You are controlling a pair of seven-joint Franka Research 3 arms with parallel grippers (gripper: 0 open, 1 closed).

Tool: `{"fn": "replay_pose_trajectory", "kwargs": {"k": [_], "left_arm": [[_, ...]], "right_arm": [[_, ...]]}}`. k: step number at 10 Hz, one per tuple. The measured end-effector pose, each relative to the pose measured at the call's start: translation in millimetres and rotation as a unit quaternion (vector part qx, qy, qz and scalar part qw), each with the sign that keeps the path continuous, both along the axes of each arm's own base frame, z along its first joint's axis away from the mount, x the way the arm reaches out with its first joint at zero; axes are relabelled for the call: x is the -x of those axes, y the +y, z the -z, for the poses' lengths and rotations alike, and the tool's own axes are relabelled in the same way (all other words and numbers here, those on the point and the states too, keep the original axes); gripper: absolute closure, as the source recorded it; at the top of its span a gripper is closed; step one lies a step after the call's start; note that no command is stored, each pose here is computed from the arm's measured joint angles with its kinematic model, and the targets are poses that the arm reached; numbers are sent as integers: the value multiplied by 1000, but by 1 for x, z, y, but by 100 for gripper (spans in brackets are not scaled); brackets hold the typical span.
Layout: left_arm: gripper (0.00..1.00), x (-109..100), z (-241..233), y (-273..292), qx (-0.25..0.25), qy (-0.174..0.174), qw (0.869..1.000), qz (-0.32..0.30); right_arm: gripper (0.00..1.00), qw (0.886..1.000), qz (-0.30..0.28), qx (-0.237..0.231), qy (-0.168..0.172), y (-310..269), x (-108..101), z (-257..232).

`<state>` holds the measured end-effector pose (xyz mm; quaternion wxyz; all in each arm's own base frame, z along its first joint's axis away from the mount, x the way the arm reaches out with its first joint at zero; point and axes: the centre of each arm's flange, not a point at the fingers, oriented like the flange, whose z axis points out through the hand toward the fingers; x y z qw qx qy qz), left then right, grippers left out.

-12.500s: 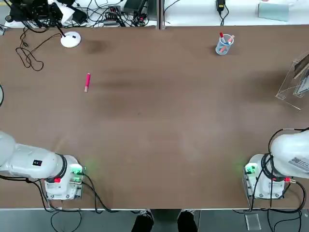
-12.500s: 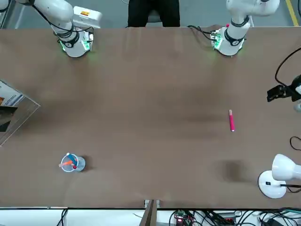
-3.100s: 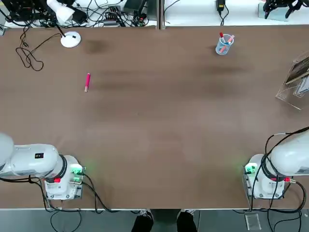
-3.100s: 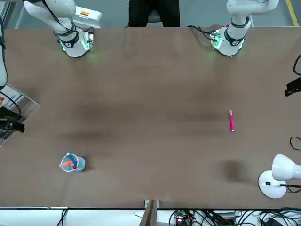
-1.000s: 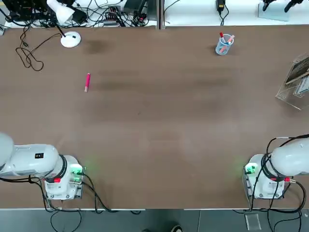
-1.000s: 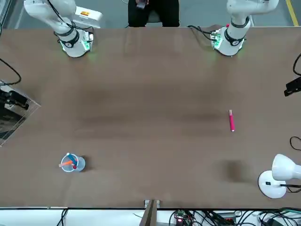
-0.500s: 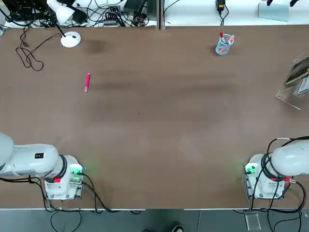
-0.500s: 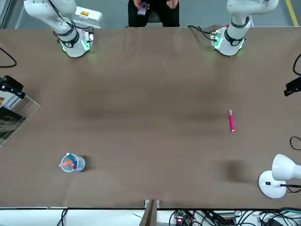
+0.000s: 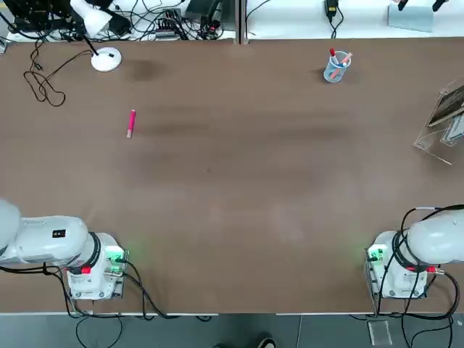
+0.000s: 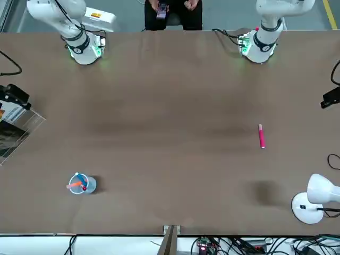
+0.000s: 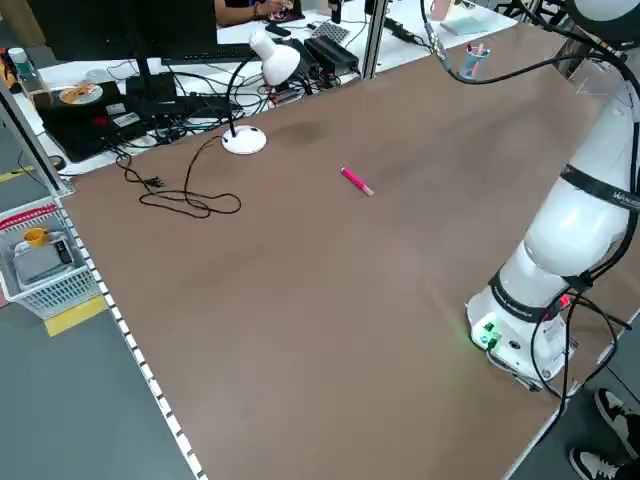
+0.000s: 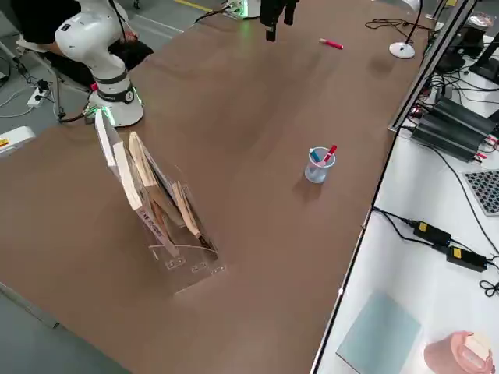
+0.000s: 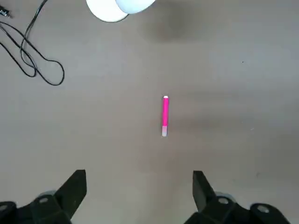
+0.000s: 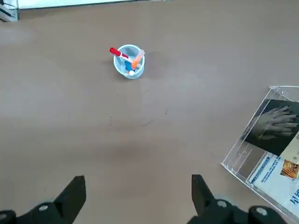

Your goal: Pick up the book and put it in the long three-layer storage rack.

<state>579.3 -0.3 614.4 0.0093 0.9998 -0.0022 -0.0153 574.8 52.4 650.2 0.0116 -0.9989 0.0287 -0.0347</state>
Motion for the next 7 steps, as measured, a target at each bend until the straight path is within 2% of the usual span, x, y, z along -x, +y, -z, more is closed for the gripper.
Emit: {"fn": "replay_pose_trajectory", "kwargs": {"k": [7], "left_arm": [[0, 0, 0, -1, 0, 0, 1000, 1]], "right_arm": [[0, 1000, -2, 1, 8, 2, 0, 6]]}}
